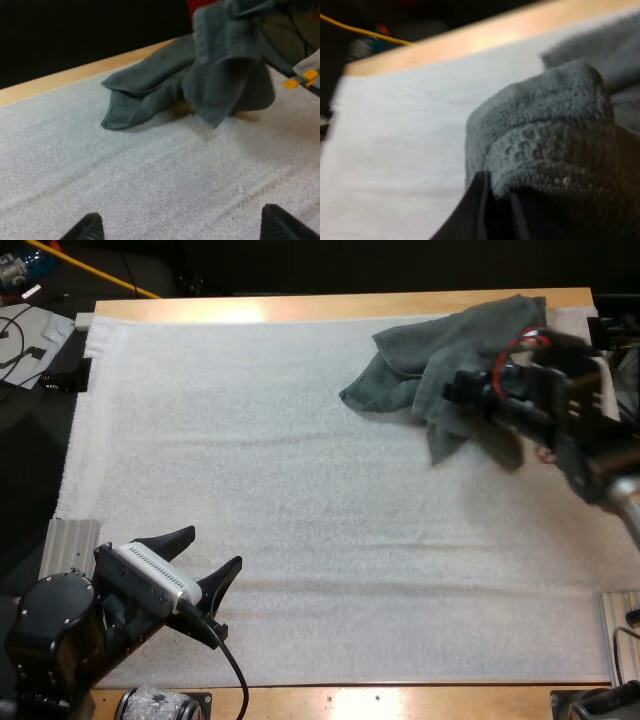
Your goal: Pick towel from pile, fold and stack
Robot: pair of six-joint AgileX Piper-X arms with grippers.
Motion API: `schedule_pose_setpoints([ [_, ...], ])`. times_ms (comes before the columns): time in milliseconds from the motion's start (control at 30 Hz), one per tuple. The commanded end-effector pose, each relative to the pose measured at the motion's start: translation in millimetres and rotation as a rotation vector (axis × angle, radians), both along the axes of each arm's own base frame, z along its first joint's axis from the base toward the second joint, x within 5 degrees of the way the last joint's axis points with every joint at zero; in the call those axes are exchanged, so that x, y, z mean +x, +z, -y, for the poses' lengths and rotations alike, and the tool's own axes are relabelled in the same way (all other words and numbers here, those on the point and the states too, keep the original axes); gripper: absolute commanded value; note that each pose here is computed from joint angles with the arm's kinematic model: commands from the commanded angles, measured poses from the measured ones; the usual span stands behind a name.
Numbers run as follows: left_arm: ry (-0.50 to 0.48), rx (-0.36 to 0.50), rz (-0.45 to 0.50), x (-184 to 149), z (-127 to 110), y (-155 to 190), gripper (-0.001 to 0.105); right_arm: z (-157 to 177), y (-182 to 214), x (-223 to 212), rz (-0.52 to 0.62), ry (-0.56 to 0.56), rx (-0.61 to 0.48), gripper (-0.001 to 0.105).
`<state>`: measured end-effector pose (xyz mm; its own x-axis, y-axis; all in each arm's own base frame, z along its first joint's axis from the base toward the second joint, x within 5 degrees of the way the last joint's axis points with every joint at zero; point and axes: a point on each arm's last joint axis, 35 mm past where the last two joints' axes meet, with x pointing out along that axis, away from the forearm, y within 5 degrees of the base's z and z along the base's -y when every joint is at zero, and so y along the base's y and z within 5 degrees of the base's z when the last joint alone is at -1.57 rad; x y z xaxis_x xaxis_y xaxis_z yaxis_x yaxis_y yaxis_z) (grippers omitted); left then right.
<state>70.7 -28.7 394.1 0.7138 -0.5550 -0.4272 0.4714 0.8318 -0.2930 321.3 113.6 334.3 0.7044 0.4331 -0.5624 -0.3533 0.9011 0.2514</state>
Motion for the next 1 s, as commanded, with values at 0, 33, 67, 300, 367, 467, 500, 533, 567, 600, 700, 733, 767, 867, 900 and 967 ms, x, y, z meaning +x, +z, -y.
schedule_pose_setpoints([
  [0, -0.003, -0.012, 0.003, -1.2, 0.3, 2.3, 0.062, 8.3, 38.1, -31.9, 0.058, 0.042, 0.02, 0.0],
  [33, -0.004, -0.013, 0.002, -1.1, 0.3, 2.1, 0.062, 10.6, 43.8, -39.6, 0.058, 0.051, 0.024, 0.0],
  [67, -0.005, -0.013, 0.001, -1.0, 0.3, 2.0, 0.062, 12.4, 48.8, -47.1, 0.056, 0.059, 0.027, 0.0],
  [300, -0.014, -0.02, -0.001, -1.7, 0.6, 2.4, 0.062, 17.6, 69.1, -95.6, -0.009, 0.13, 0.038, 0.0],
  [367, -0.016, -0.021, -0.004, -2.0, 0.6, 2.1, 0.062, 14.3, 68.3, -105.4, -0.05, 0.16, 0.036, 0.0],
  [467, -0.022, -0.019, -0.004, -1.5, 0.9, 2.0, 0.062, 11.6, 67.5, -110.0, -0.058, 0.172, 0.024, 0.001],
  [500, -0.023, -0.02, -0.008, -1.7, 0.8, 1.5, 0.062, 7.5, 69.0, -118.4, -0.069, 0.199, 0.021, 0.0],
  [533, -0.024, -0.02, -0.011, -2.1, 0.8, 1.1, 0.062, 3.4, 68.7, -124.0, -0.088, 0.222, 0.021, 0.0],
  [567, -0.026, -0.02, -0.014, -2.3, 0.8, 0.9, 0.062, -1.2, 67.9, -129.5, -0.109, 0.244, 0.022, 0.0],
  [600, -0.027, -0.019, -0.019, -2.3, 0.9, 0.1, 0.062, -6.4, 67.2, -135.1, -0.127, 0.269, 0.023, 0.0],
  [700, -0.03, -0.022, -0.032, -1.9, 1.1, -0.7, 0.062, -22.9, 66.7, -149.7, -0.165, 0.331, 0.04, 0.0],
  [733, -0.031, -0.023, -0.033, -2.4, 1.1, -0.6, 0.062, -28.7, 66.1, -153.4, -0.177, 0.347, 0.044, 0.0],
  [767, -0.035, -0.024, -0.034, -2.1, 1.4, -0.5, 0.062, -34.8, 64.5, -156.2, -0.19, 0.36, 0.045, 0.0],
  [867, -0.034, -0.025, -0.038, -2.2, 1.3, -1.1, 0.062, -51.5, 57.2, -161.1, -0.219, 0.382, 0.02, 0.0],
  [900, -0.037, -0.027, -0.036, -2.5, 1.4, -0.8, 0.062, -57.2, 52.5, -159.1, -0.225, 0.376, 0.0, 0.0],
  [967, -0.036, -0.026, -0.035, -2.3, 1.4, -0.7, 0.062, -69.0, 37.5, -151.6, -0.24, 0.354, -0.064, 0.001],
])
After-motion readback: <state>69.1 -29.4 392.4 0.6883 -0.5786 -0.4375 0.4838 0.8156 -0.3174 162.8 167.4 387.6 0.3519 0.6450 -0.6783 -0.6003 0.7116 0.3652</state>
